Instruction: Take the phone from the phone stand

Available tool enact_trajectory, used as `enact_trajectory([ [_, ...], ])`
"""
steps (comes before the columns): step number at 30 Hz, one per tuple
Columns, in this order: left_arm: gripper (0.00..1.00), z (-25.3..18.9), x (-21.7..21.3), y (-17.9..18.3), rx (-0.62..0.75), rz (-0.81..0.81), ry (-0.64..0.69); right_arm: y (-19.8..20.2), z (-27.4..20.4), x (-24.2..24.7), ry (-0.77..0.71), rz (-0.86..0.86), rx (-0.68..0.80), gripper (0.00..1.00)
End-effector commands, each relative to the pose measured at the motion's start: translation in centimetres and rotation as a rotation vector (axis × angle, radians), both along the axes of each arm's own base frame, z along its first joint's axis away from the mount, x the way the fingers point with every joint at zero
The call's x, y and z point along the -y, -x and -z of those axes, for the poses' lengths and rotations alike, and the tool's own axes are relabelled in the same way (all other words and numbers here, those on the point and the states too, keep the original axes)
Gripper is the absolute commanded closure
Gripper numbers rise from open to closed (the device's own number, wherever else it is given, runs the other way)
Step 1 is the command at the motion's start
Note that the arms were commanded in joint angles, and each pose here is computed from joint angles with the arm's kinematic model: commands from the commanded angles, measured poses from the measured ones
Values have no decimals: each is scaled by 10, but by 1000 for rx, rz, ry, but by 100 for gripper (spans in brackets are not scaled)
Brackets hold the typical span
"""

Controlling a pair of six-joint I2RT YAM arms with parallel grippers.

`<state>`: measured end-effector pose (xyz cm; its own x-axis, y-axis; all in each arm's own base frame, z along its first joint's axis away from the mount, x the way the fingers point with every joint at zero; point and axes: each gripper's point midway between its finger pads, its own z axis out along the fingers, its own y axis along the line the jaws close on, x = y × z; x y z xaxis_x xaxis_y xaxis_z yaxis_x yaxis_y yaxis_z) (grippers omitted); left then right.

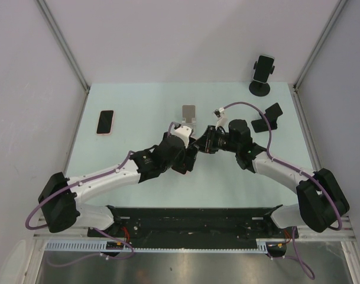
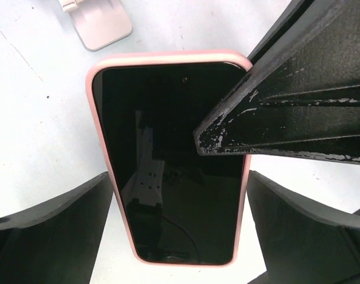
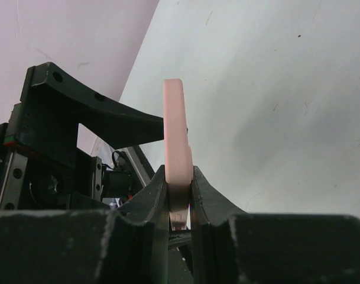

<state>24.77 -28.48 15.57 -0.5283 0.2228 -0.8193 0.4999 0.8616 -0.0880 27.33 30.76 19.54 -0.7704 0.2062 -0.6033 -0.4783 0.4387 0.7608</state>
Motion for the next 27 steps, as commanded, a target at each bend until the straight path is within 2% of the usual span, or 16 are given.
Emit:
enact_trajectory([
  [1, 4, -12, 5, -5, 33, -7, 5, -1, -27, -8, -77, -20, 72, 100],
  [5, 16, -14, 8, -4, 24, 3, 21, 0, -27, -9, -80, -25, 71, 100],
  [8, 34, -19, 8, -3, 30, 5, 35, 1, -28, -10, -80, -29, 78, 100],
  [9, 44, -20, 7, -3, 32, 3, 33, 1, -29, -10, -81, -30, 80, 100],
  [11, 54, -25, 5, -4, 46, 1, 37, 0, -30, -8, -81, -22, 84, 100],
  [13, 65, -29, 3, -4, 58, 4, 37, 1, -34, -8, -88, -23, 91, 91],
  [14, 68, -31, 1, -4, 61, 4, 37, 2, -36, -8, -93, -24, 92, 76],
  [16, 74, -34, -1, -5, 66, 2, 39, 3, -43, -5, -99, -17, 109, 58],
  [17, 76, -35, -5, -6, 66, -8, 40, 1, -44, 0, -90, -6, 112, 46],
  [20, 80, -35, -20, -13, 62, -41, 35, -6, -53, 21, -66, 63, 140, 24],
  [23, 82, -36, -41, -24, 58, -81, 29, -14, -66, 51, -32, 158, 188, 12],
  [27, 85, -39, -76, -41, 54, -134, 0, -20, -80, 99, 39, 310, 254, 5],
])
